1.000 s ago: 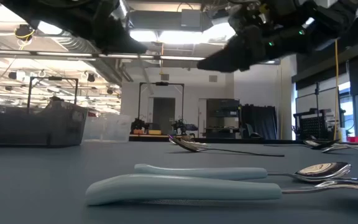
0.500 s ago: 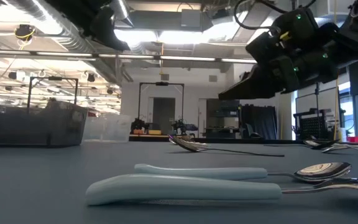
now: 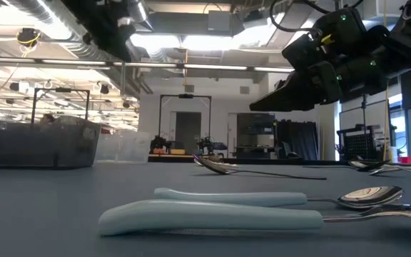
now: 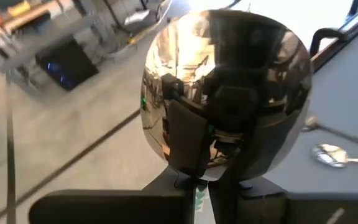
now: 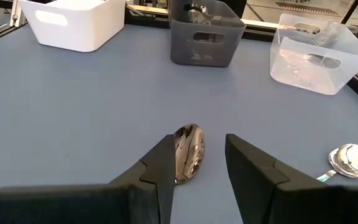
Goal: Sort silverware by color (type)
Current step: Put the green spoon into the transparent bin
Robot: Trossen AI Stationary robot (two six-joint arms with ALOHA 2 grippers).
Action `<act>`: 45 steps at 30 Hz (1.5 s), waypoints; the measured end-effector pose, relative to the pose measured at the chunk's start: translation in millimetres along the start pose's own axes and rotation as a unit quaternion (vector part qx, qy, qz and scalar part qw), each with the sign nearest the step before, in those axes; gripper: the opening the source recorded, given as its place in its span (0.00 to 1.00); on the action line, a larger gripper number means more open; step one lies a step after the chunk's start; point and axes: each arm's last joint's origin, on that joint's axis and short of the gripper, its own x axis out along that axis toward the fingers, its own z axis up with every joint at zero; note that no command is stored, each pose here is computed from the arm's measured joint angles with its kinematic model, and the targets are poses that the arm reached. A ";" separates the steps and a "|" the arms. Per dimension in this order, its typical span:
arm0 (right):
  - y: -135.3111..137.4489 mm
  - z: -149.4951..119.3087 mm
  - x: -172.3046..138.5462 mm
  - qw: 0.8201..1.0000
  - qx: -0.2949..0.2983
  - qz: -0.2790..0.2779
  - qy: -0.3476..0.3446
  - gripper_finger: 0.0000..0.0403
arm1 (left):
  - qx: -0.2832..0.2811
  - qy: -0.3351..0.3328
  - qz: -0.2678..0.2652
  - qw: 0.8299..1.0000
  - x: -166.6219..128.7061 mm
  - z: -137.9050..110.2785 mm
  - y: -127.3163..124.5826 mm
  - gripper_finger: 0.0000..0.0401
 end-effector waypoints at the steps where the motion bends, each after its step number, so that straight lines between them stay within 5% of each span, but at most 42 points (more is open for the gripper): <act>1: 0.0 -0.3 0.0 1.000 0.000 0.000 0.002 0.32 | -0.002 0.012 0.001 1.000 5.3 -1.8 3.6 0.04; 13: 0.1 -0.9 0.1 1.000 0.000 0.000 0.005 0.32 | -0.002 0.165 0.018 0.986 74.5 -31.3 17.1 0.05; 24: 0.2 -1.6 0.1 1.000 0.001 0.000 0.008 0.32 | 0.083 0.292 0.015 0.953 117.2 -65.1 2.2 0.05; 35: 0.4 -2.9 0.1 1.000 0.001 0.001 0.015 0.32 | 0.145 0.346 0.006 0.927 127.7 -80.0 -2.9 0.06; 45: 0.4 -3.3 0.1 1.000 0.002 0.002 0.018 0.32 | 0.159 0.346 0.005 0.925 122.8 -78.2 -3.9 0.26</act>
